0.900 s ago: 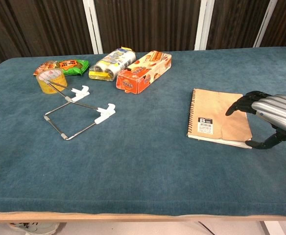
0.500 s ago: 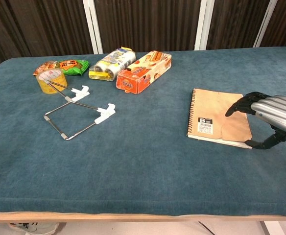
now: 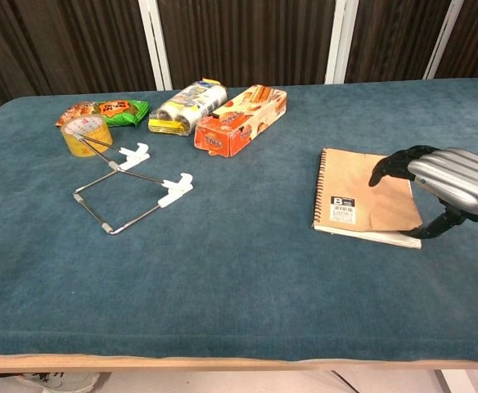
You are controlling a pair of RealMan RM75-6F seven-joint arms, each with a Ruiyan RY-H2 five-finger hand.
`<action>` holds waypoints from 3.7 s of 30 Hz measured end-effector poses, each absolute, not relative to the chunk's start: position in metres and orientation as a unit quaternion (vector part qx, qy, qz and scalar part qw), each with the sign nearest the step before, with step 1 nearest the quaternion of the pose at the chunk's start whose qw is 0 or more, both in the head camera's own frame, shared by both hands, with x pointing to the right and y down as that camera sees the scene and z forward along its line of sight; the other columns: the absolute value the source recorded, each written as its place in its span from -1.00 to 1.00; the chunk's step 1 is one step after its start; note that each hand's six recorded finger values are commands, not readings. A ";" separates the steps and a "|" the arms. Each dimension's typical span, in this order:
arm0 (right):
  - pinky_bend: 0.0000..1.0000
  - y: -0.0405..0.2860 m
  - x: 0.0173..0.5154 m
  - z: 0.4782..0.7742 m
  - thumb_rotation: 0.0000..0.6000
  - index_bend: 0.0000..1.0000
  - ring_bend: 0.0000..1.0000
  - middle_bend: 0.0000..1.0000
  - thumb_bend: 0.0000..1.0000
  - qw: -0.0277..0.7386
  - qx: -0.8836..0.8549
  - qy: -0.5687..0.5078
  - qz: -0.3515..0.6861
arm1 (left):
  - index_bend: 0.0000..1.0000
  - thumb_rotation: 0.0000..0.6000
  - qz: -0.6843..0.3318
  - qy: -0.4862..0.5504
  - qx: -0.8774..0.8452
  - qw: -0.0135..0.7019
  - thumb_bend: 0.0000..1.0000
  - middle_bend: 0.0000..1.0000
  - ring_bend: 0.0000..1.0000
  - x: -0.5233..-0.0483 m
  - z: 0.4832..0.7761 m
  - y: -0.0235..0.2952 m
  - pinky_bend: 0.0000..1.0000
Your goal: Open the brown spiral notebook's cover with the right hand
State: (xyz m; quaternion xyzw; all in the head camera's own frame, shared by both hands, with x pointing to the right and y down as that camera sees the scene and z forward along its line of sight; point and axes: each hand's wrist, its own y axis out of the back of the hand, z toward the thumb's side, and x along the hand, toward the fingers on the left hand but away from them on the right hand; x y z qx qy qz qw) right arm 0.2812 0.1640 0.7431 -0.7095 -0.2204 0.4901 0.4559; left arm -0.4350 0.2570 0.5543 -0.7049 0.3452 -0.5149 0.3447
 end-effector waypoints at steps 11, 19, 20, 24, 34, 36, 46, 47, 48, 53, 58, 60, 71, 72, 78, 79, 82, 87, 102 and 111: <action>-0.64 0.141 0.274 0.735 1.00 -0.36 -0.71 -0.61 -0.63 0.479 -0.692 -0.251 0.478 | -0.24 1.00 -0.514 0.347 -0.706 0.343 0.11 0.17 0.27 -0.436 0.553 0.257 0.25; -0.64 0.129 0.259 0.730 1.00 -0.35 -0.71 -0.61 -0.38 0.494 -0.689 -0.247 0.469 | -0.24 1.00 -0.513 0.348 -0.706 0.343 0.11 0.17 0.27 -0.437 0.553 0.257 0.25; -0.64 0.128 0.257 0.730 1.00 -0.35 -0.71 -0.61 -0.36 0.494 -0.691 -0.246 0.467 | -0.24 1.00 -0.513 0.348 -0.706 0.342 0.11 0.17 0.27 -0.437 0.553 0.256 0.25; -0.64 0.126 0.245 0.732 1.00 -0.35 -0.71 -0.60 -0.35 0.491 -0.699 -0.241 0.460 | -0.24 1.00 -0.513 0.350 -0.706 0.341 0.11 0.17 0.27 -0.438 0.552 0.256 0.25; -0.63 0.129 0.231 0.734 1.00 -0.36 -0.70 -0.59 -0.35 0.488 -0.712 -0.219 0.454 | -0.24 1.00 -0.510 0.358 -0.705 0.339 0.11 0.17 0.27 -0.441 0.550 0.255 0.25; -0.59 0.131 0.231 0.733 1.00 -0.26 -0.64 -0.52 -0.35 0.486 -0.713 -0.216 0.456 | -0.24 1.00 -0.509 0.359 -0.705 0.339 0.11 0.17 0.27 -0.442 0.549 0.255 0.25; -0.32 0.131 0.242 0.728 1.00 0.55 -0.32 -0.24 -0.35 0.492 -0.699 -0.208 0.476 | -0.24 1.00 -0.509 0.358 -0.705 0.340 0.11 0.17 0.27 -0.441 0.550 0.256 0.25; -0.32 0.130 0.242 0.727 1.00 0.56 -0.32 -0.23 -0.35 0.495 -0.696 -0.210 0.476 | -0.24 1.00 -0.510 0.357 -0.706 0.340 0.11 0.17 0.27 -0.441 0.550 0.256 0.25; -0.32 0.129 0.242 0.726 1.00 0.56 -0.32 -0.23 -0.35 0.497 -0.694 -0.213 0.475 | -0.24 1.00 -0.509 0.356 -0.706 0.339 0.11 0.17 0.27 -0.440 0.550 0.256 0.25; -0.32 0.123 0.234 0.722 1.00 0.57 -0.32 -0.23 -0.35 0.506 -0.694 -0.218 0.464 | -0.24 1.00 -0.510 0.355 -0.706 0.340 0.11 0.17 0.27 -0.440 0.550 0.256 0.25; -0.32 0.115 0.211 0.712 1.00 0.57 -0.32 -0.23 -0.35 0.532 -0.693 -0.204 0.442 | -0.24 1.00 -0.511 0.354 -0.706 0.339 0.11 0.17 0.27 -0.440 0.550 0.256 0.25; -0.32 0.111 0.198 0.706 1.00 0.57 -0.32 -0.23 -0.35 0.546 -0.692 -0.195 0.431 | -0.24 1.00 -0.511 0.354 -0.706 0.339 0.11 0.17 0.27 -0.440 0.550 0.256 0.25; -0.31 0.089 0.141 0.699 1.00 0.56 -0.31 -0.23 -0.35 0.585 -0.691 -0.128 0.404 | -0.24 1.00 -0.510 0.357 -0.706 0.338 0.11 0.17 0.27 -0.441 0.549 0.256 0.25; -0.31 0.085 0.137 0.701 1.00 0.56 -0.32 -0.23 -0.35 0.588 -0.689 -0.125 0.405 | -0.24 1.00 -0.510 0.356 -0.706 0.338 0.11 0.17 0.27 -0.441 0.550 0.257 0.25; -0.31 0.069 0.124 0.715 1.00 0.55 -0.31 -0.23 -0.35 0.591 -0.680 -0.131 0.415 | -0.24 1.00 -0.509 0.349 -0.710 0.339 0.11 0.17 0.27 -0.438 0.551 0.257 0.25; -0.31 0.066 0.122 0.717 1.00 0.53 -0.31 -0.23 -0.35 0.590 -0.679 -0.133 0.416 | -0.24 1.00 -0.509 0.349 -0.710 0.339 0.11 0.17 0.27 -0.438 0.551 0.257 0.25; -0.31 0.060 0.119 0.726 1.00 0.41 -0.31 -0.23 -0.35 0.587 -0.677 -0.140 0.421 | -0.24 1.00 -0.509 0.351 -0.709 0.338 0.11 0.17 0.27 -0.439 0.551 0.257 0.25; -0.35 0.054 0.115 0.743 1.00 -0.06 -0.48 -0.32 -0.35 0.572 -0.680 -0.154 0.432 | -0.24 1.00 -0.509 0.356 -0.709 0.336 0.11 0.17 0.27 -0.441 0.550 0.256 0.25; -1.00 0.051 0.109 0.755 1.00 -1.00 -1.00 -1.00 -0.61 0.518 -0.721 -0.208 0.412 | -0.24 1.00 -0.508 0.346 -0.713 0.338 0.11 0.17 0.27 -0.437 0.552 0.258 0.25; -1.00 0.036 0.116 0.740 1.00 -1.00 -1.00 -1.00 -0.68 0.529 -0.705 -0.254 0.398 | -0.24 1.00 -0.509 0.338 -0.715 0.338 0.11 0.17 0.27 -0.434 0.554 0.259 0.25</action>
